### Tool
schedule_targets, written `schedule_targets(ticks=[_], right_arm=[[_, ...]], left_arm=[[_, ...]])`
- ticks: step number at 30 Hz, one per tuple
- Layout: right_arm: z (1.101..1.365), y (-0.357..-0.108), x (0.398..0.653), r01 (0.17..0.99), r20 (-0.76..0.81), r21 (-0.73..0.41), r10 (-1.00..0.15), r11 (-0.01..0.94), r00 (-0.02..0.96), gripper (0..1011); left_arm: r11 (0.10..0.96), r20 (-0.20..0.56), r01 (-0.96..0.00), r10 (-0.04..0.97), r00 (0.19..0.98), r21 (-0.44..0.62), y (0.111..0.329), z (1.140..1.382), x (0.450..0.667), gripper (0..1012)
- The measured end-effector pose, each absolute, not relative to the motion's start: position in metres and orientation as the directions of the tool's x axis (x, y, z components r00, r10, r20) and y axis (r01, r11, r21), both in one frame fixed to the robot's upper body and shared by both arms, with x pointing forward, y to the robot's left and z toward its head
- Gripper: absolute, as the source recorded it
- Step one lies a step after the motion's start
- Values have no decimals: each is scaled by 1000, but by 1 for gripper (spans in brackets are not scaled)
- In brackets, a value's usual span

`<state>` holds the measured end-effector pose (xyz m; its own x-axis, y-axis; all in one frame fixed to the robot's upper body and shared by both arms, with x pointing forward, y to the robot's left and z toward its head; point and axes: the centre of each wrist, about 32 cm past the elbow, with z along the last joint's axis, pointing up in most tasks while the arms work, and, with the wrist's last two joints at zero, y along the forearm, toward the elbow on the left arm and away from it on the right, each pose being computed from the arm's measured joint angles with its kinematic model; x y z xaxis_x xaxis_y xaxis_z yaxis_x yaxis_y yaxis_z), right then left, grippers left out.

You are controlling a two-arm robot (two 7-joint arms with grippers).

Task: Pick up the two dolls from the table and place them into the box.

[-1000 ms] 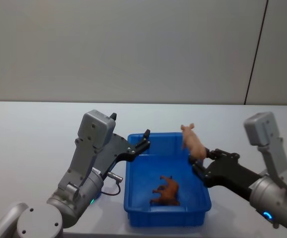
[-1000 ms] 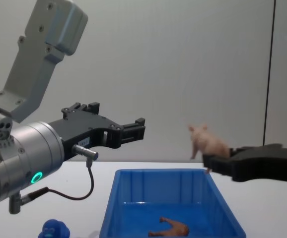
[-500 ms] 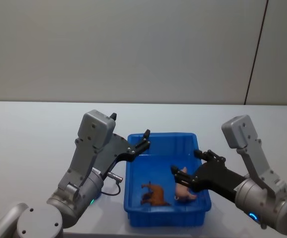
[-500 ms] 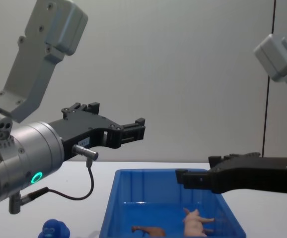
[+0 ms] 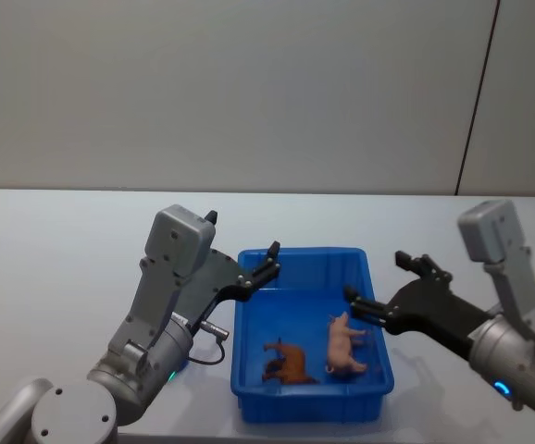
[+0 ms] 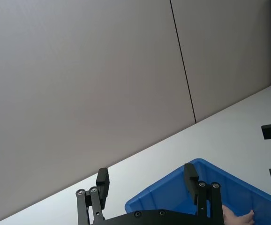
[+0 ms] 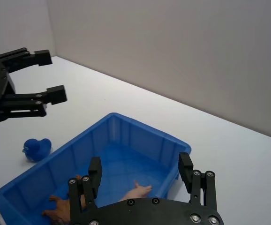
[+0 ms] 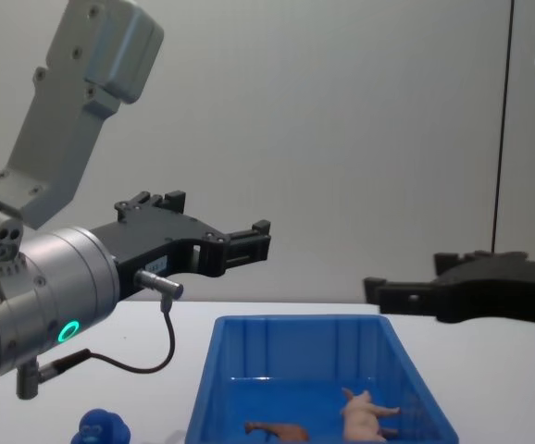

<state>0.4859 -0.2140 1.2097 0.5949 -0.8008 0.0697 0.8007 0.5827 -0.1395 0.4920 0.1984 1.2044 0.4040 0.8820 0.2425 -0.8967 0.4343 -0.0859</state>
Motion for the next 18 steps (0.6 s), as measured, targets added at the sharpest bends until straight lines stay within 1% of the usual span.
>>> schedule_targets(ticks=[7,18], right_arm=[[1207,-233,491,820,74,-121,-819,559,569,1001],[1204,-247,495,834,81,-110,-831,541,550,1001]], left_arm=[[434,242,-897,882,404,-86,198,1204,492,1003],[433,246,-898,881,404,-75,199,1205,491,1003]])
